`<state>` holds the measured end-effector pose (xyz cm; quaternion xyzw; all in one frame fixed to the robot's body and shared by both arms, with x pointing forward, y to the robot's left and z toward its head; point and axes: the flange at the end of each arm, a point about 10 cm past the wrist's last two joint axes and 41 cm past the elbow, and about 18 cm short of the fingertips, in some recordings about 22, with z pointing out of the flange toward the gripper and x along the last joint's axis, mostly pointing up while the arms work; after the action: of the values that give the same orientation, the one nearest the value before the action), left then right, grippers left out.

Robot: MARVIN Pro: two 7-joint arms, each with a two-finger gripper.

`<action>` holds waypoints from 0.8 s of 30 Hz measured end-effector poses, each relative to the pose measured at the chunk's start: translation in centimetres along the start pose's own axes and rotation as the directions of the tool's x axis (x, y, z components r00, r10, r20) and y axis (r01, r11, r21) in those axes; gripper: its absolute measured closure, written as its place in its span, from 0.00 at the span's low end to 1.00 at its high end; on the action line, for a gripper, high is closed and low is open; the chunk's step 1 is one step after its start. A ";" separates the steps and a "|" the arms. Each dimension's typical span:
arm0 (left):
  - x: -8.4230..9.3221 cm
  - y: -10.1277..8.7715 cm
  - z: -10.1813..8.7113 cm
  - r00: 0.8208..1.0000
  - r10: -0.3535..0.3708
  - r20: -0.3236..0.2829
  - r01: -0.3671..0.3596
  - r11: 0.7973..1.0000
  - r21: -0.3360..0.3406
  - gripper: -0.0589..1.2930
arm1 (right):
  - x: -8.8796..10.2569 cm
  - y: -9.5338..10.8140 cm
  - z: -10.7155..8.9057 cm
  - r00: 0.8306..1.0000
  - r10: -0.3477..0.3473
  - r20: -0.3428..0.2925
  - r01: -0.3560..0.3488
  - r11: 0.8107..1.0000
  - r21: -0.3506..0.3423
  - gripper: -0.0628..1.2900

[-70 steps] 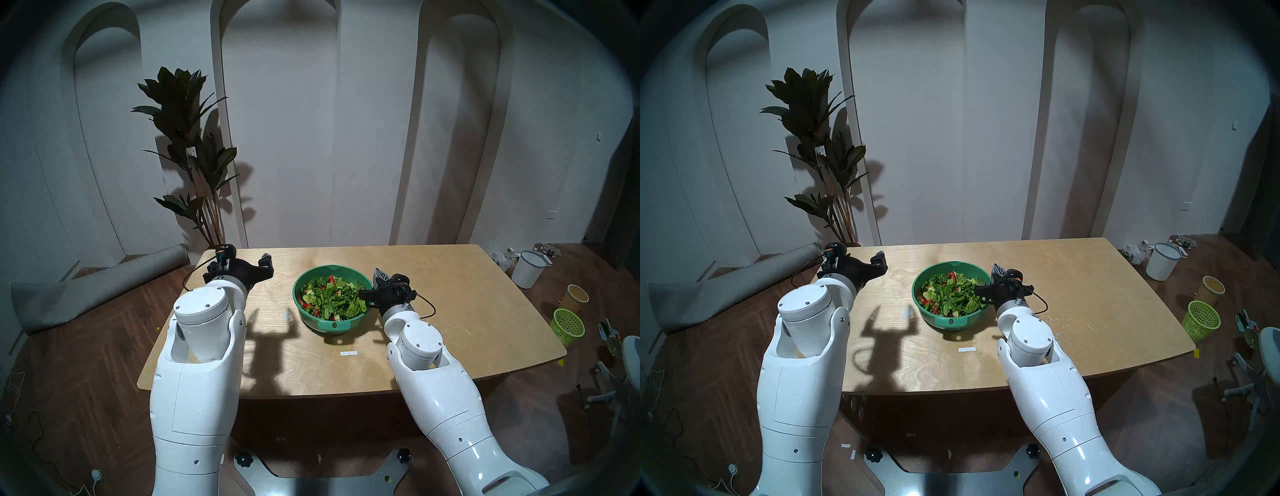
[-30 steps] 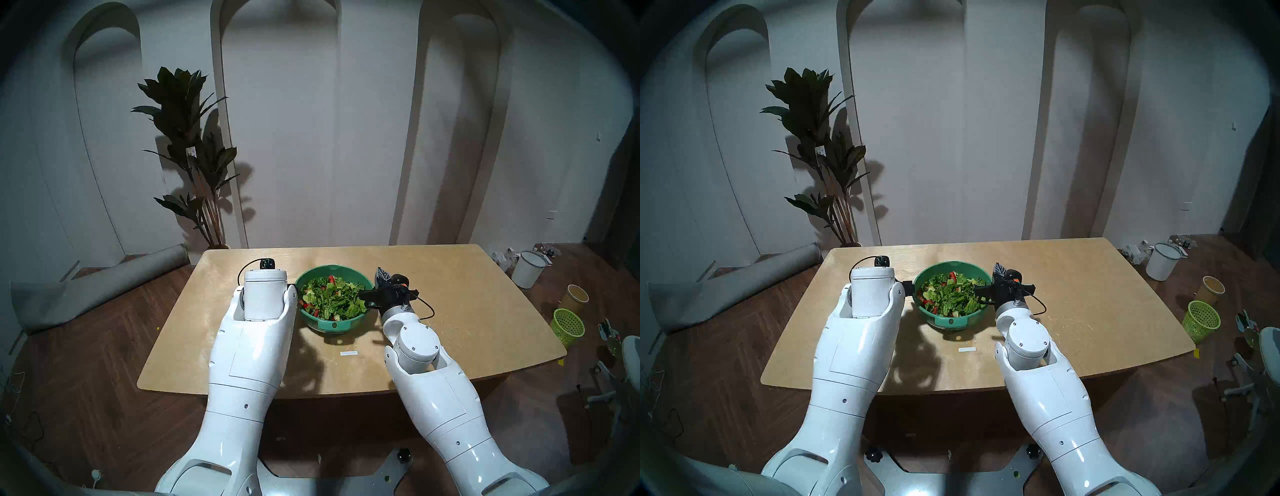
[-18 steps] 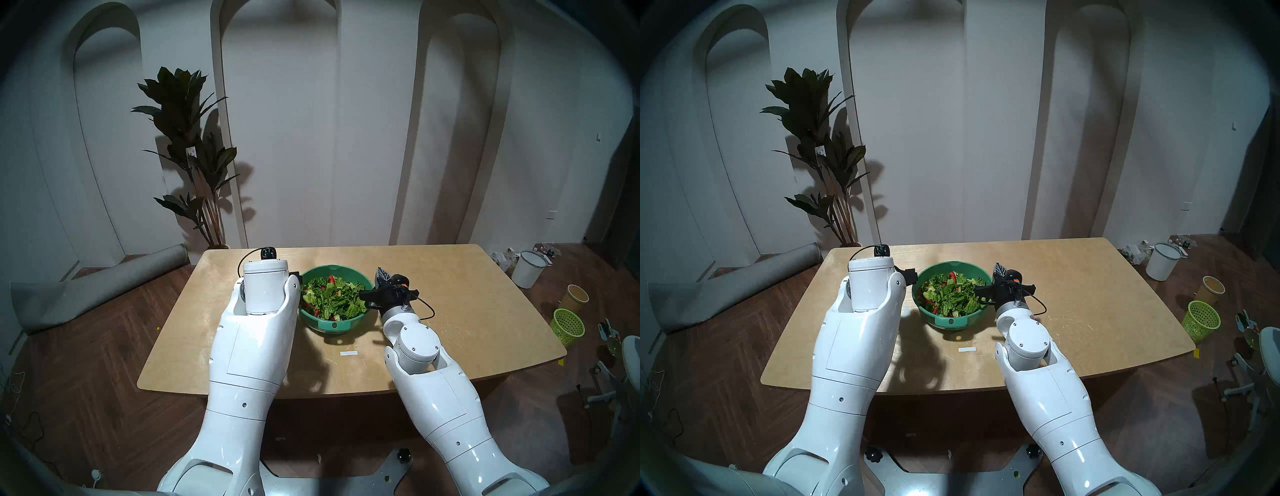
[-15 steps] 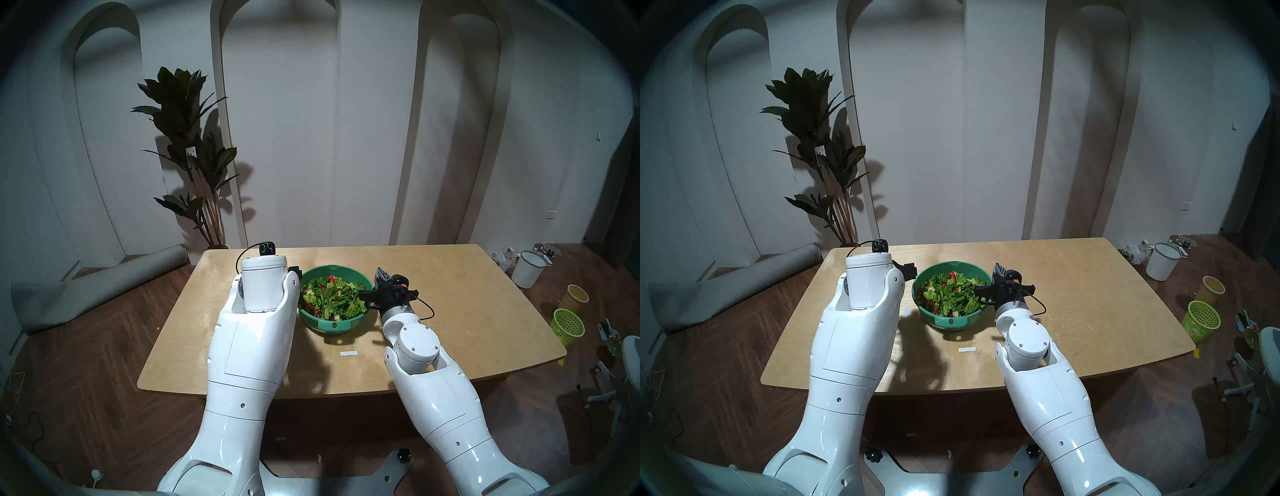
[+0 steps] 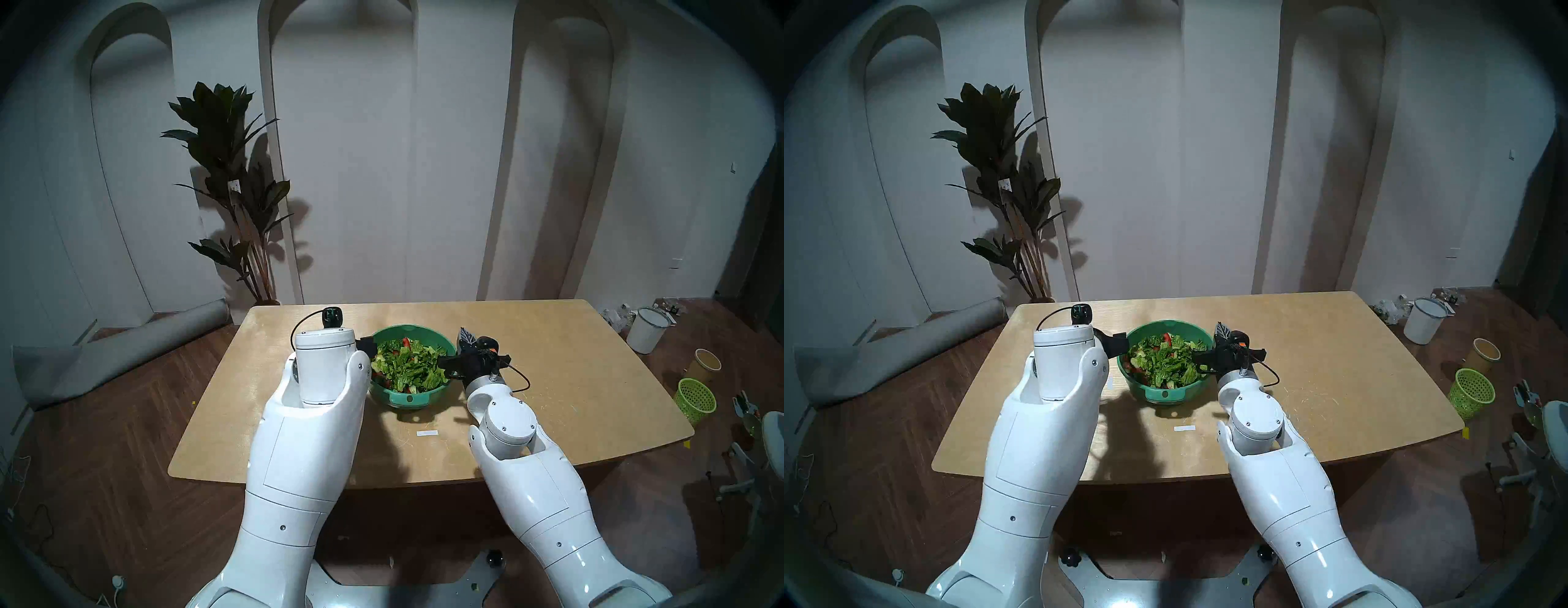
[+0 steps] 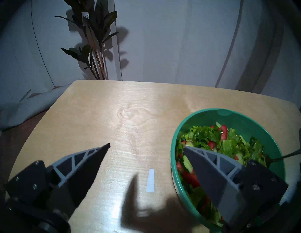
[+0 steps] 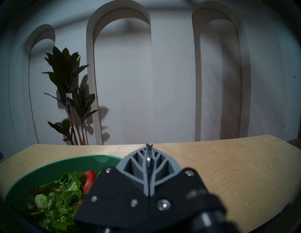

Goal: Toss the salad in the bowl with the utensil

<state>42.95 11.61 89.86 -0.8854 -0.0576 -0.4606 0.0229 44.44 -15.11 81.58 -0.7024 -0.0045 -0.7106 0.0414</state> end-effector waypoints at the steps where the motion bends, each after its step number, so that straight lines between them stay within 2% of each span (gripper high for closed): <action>1: -0.1 0.1 -0.2 1.000 -0.001 0.001 0.001 1.000 -0.004 0.04 | 0.0 0.0 0.0 1.000 0.000 -0.001 0.000 1.000 0.000 0.98; 13: -1.8 1.9 -1.8 0.999 -0.004 0.037 0.007 0.998 -0.067 0.04 | 0.0 -0.3 0.0 1.000 0.001 -0.005 -0.001 1.000 0.004 0.98; 18: -2.0 2.6 -2.0 0.998 -0.013 0.055 0.018 0.996 -0.092 0.04 | 0.0 -0.5 0.0 1.000 0.003 -0.006 -0.003 1.000 0.008 0.98; 24: -1.9 2.5 -0.5 0.995 -0.031 0.095 0.037 0.997 -0.062 0.04 | 0.0 -0.5 -0.1 1.000 0.004 -0.010 -0.004 1.000 0.007 0.98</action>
<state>41.74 8.96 88.64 -0.9052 -0.0590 -0.4206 -0.0160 44.35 -14.62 81.62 -0.6988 -0.0052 -0.7139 0.0453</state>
